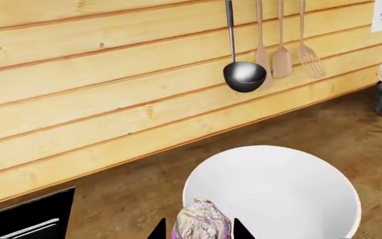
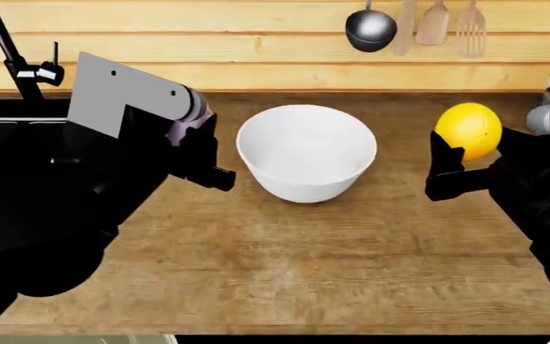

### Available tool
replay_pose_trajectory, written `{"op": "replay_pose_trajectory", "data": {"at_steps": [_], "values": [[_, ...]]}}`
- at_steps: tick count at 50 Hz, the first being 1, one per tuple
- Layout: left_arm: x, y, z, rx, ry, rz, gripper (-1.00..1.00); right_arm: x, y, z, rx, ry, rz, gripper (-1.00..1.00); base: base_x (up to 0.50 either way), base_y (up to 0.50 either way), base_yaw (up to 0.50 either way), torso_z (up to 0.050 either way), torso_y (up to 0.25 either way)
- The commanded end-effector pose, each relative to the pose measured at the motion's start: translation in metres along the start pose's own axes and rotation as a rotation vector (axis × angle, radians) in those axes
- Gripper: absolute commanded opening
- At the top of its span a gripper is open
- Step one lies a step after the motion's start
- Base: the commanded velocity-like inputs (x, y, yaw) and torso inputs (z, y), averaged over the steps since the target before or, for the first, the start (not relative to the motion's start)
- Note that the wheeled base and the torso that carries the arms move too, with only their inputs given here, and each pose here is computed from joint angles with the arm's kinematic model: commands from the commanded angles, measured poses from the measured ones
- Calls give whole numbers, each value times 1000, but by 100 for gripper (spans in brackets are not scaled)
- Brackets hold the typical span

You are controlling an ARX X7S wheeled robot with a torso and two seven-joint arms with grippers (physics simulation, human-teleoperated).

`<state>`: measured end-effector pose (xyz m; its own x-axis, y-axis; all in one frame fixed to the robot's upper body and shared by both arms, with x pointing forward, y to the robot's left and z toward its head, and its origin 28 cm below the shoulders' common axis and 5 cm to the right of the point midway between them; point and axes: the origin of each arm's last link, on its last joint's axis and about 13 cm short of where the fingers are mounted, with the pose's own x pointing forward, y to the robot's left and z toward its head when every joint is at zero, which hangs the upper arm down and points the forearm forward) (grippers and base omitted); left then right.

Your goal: Pick the eggplants and oranges from the sink and place them in one bowl. Place the carrot in the other bowl. Then turn off the sink faucet.

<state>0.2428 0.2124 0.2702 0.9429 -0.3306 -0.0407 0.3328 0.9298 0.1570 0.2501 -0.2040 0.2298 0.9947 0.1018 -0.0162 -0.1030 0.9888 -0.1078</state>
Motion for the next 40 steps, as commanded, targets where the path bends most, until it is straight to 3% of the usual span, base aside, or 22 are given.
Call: {"op": "replay_pose_trajectory", "data": {"at_steps": [1, 29, 40], "values": [[-2, 4, 1, -4, -11, 23, -100, 2, 1, 2, -20, -16, 4, -100, 500, 90, 0, 0, 0], [1, 0, 2, -4, -12, 5, -100, -3, -1, 5, -17, -33, -5, -100, 497, -78, 0, 0, 2], [-1, 0, 6, -21, -21, -21, -100, -5, 3, 9, -47, -14, 14, -100, 49, -5, 0, 1, 2]]}}
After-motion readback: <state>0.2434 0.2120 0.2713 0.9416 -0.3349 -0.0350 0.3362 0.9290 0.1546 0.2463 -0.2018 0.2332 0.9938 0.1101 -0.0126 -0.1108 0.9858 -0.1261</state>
